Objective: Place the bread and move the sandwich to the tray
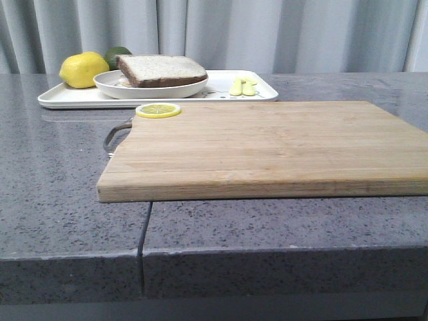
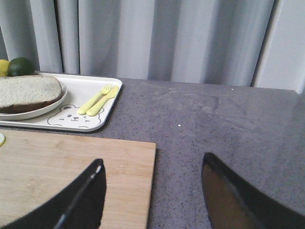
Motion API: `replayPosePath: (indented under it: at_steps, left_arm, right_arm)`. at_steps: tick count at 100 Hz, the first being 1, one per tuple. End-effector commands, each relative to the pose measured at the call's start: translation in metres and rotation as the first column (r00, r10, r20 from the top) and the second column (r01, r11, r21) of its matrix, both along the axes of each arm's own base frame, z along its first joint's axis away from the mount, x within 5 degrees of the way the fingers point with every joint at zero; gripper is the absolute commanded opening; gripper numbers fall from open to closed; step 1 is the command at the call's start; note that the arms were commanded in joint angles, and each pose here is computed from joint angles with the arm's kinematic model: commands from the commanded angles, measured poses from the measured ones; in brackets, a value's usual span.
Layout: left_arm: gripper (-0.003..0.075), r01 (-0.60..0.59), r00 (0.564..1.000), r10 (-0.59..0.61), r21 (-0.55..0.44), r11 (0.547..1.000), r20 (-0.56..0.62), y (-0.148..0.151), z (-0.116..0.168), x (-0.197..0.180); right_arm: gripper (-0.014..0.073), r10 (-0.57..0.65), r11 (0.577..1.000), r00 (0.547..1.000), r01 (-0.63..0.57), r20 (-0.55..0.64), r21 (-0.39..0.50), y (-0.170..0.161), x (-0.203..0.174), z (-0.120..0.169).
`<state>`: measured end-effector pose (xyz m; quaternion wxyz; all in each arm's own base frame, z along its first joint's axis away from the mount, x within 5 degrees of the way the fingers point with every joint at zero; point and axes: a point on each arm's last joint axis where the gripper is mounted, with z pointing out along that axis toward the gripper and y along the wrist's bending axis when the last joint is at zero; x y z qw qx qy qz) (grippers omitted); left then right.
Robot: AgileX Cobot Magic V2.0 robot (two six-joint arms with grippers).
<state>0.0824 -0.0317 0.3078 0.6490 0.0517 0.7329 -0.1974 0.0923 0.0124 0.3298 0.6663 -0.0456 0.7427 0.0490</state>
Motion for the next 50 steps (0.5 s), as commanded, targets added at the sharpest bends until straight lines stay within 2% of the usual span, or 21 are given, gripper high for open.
replayPosePath:
  at_steps: [1,12,31,34,50]
  left_arm:
    - [0.0286,-0.012,0.996,0.016,-0.043,0.999,0.092,0.0011,0.0125,0.0008]
    - [0.0214,-0.012,0.996,0.016,-0.042,0.999,0.091,0.0011,0.0122,0.0008]
    - [-0.0019,-0.012,0.996,0.016,-0.042,0.999,0.091,0.0011,0.0122,0.0008]
    - [-0.002,-0.012,0.996,0.016,-0.042,0.999,0.091,0.0011,0.0122,0.0008]
    - [-0.002,-0.012,0.996,0.015,-0.042,0.999,0.089,0.001,0.012,0.0008]
  right_arm:
    - [0.0389,-0.015,1.0,0.996,0.014,0.088,0.004,-0.0014,0.0,0.0137]
    - [0.0243,-0.015,1.0,0.996,0.014,0.087,0.004,-0.0014,0.0,0.0136]
    - [-0.0048,-0.015,1.0,0.996,0.014,0.087,0.004,-0.0014,0.0,0.0136]
    - [-0.0075,-0.015,1.0,0.996,0.014,0.087,0.005,-0.0013,-0.0001,0.0136]
    - [-0.0067,-0.012,1.0,0.997,0.012,0.073,0.003,-0.0012,-0.0001,0.0122]
